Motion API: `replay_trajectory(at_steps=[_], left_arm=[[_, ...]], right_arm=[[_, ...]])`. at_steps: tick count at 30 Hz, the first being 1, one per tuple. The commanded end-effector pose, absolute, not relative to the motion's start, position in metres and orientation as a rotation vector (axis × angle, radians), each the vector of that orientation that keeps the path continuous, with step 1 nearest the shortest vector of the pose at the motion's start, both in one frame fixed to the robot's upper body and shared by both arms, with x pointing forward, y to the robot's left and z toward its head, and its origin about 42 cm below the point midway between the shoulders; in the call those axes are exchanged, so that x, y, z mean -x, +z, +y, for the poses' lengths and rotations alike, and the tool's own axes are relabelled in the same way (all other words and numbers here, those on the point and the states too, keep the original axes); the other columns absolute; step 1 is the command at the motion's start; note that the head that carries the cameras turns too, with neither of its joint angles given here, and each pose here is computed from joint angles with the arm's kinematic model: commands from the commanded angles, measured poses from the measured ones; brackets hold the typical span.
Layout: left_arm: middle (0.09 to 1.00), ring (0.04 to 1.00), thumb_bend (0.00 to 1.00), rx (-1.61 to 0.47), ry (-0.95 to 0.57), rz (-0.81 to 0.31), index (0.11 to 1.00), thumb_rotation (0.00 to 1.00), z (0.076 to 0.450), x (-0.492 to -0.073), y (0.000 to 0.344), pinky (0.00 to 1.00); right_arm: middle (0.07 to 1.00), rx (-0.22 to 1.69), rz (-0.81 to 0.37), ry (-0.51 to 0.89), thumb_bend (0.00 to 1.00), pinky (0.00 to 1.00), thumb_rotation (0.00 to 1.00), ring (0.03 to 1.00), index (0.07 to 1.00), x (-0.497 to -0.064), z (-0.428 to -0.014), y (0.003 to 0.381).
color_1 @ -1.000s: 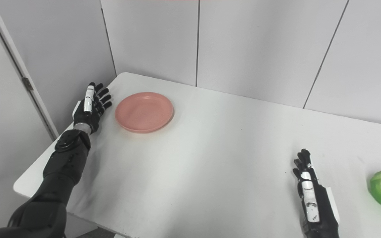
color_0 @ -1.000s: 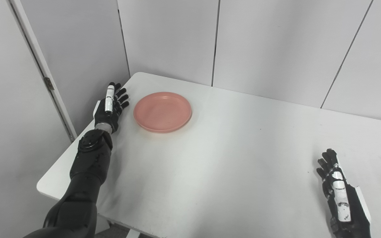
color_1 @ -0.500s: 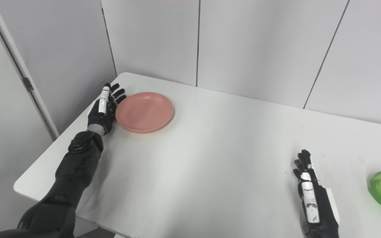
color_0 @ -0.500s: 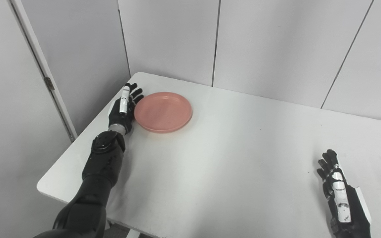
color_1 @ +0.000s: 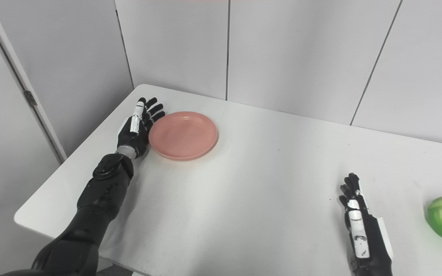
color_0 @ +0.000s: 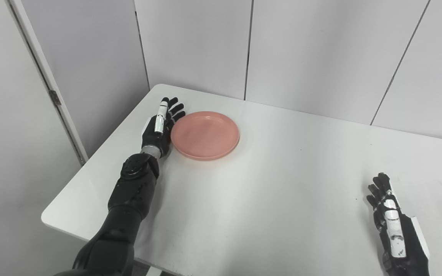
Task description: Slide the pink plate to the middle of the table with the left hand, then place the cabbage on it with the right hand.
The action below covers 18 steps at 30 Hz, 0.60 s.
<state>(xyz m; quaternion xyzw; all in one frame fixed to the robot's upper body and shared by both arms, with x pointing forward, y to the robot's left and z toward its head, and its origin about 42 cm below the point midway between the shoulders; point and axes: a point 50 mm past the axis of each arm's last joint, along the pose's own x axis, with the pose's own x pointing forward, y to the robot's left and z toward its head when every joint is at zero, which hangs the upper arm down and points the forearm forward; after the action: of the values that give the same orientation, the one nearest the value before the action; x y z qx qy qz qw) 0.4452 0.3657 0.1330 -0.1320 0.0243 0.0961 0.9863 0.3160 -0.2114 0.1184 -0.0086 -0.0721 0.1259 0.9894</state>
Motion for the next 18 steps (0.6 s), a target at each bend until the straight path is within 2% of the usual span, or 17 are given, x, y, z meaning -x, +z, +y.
replay_trajectory(at_steps=[1, 18], left_arm=[[0.883, 0.88, 0.43, 0.285, 0.161, 0.055, 0.874, 1.0, 0.359, -0.45, 0.138, 0.91], [0.883, 0.884, 0.44, 0.351, 0.087, 0.077, 0.873, 1.0, 0.316, -0.45, 0.127, 0.89]], right_arm=[[1.0, -0.003, -0.046, 0.237, 0.28, 1.0, 1.0, 1.0, 1.0, -0.296, -0.212, 0.09], [1.0, 0.014, -0.044, 0.231, 0.27, 1.0, 1.0, 1.0, 1.0, -0.294, -0.203, 0.092]])
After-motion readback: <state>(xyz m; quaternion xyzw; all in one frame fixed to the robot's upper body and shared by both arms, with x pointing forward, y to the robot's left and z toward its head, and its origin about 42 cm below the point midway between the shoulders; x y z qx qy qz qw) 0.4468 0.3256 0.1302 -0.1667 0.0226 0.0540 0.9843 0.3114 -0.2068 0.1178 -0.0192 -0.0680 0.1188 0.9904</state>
